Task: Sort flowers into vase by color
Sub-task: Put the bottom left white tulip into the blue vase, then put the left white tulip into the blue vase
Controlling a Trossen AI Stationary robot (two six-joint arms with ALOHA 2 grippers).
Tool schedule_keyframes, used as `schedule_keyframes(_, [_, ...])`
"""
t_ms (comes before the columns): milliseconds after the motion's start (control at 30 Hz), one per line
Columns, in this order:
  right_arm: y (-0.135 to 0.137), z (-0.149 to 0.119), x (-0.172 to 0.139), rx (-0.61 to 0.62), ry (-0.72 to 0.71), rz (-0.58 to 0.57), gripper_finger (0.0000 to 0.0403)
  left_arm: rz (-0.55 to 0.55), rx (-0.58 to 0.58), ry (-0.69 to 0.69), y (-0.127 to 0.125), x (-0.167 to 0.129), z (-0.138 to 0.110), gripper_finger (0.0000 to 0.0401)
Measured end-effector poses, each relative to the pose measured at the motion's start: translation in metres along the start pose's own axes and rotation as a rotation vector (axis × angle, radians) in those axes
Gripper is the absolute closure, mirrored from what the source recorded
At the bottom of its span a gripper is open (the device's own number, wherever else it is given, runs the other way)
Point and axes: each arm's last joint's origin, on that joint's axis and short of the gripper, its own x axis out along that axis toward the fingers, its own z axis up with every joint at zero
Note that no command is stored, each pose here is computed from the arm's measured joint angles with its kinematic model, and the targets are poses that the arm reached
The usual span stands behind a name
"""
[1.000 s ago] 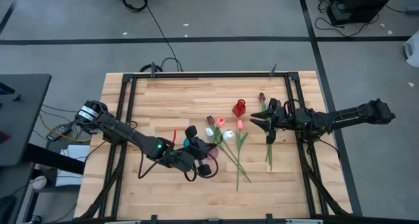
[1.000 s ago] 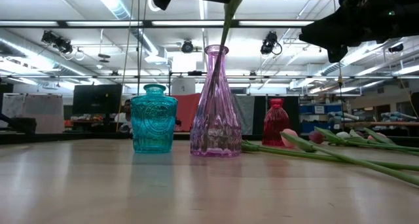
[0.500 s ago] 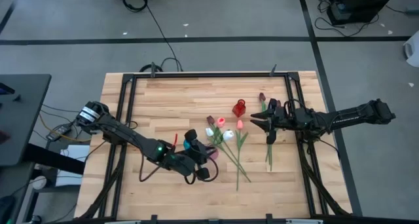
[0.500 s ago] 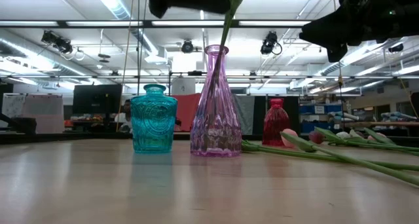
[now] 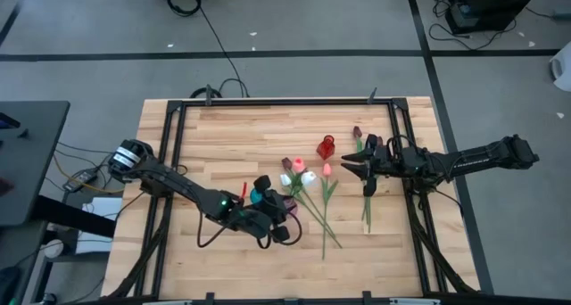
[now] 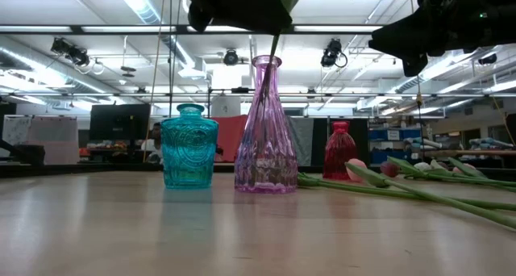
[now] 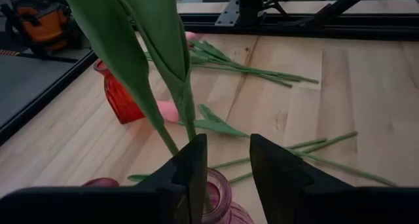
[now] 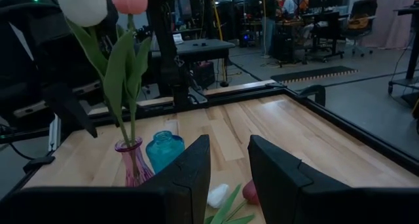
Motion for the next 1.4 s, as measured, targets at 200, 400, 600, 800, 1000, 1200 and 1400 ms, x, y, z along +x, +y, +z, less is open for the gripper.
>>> schedule_keyframes(200, [0.000, 0.000, 0.000, -0.002, -0.001, 0.000, 0.0285, 0.035, 0.019, -0.027, 0.001, -0.012, 0.006, 0.0280])
schedule_keyframes(400, [0.000, 0.000, 0.000, -0.001, -0.001, 0.000, 0.0285, 0.070, 0.016, -0.030, 0.005, -0.008, 0.006, 0.0280])
schedule_keyframes(600, [0.000, 0.000, 0.000, -0.002, 0.000, 0.000, 0.0285, 0.046, 0.012, -0.018, 0.008, 0.001, 0.005, 0.0280])
schedule_keyframes(800, [0.000, 0.000, 0.000, -0.002, -0.001, 0.000, 0.0285, 0.045, 0.027, -0.013, 0.007, 0.004, 0.004, 0.0280])
schedule_keyframes(1000, [0.000, 0.000, 0.000, -0.002, -0.001, 0.000, 0.0285, 0.051, 0.035, -0.013, 0.007, 0.006, 0.003, 0.0292])
schedule_keyframes(1200, [0.000, 0.000, 0.000, -0.001, -0.001, 0.000, 0.0285, 0.062, 0.024, -0.017, 0.009, 0.008, 0.004, 0.0345])
schedule_keyframes(1400, [0.000, 0.000, 0.000, -0.001, -0.001, 0.000, 0.0285, 0.044, -0.009, -0.013, 0.012, 0.011, 0.005, 0.0393])
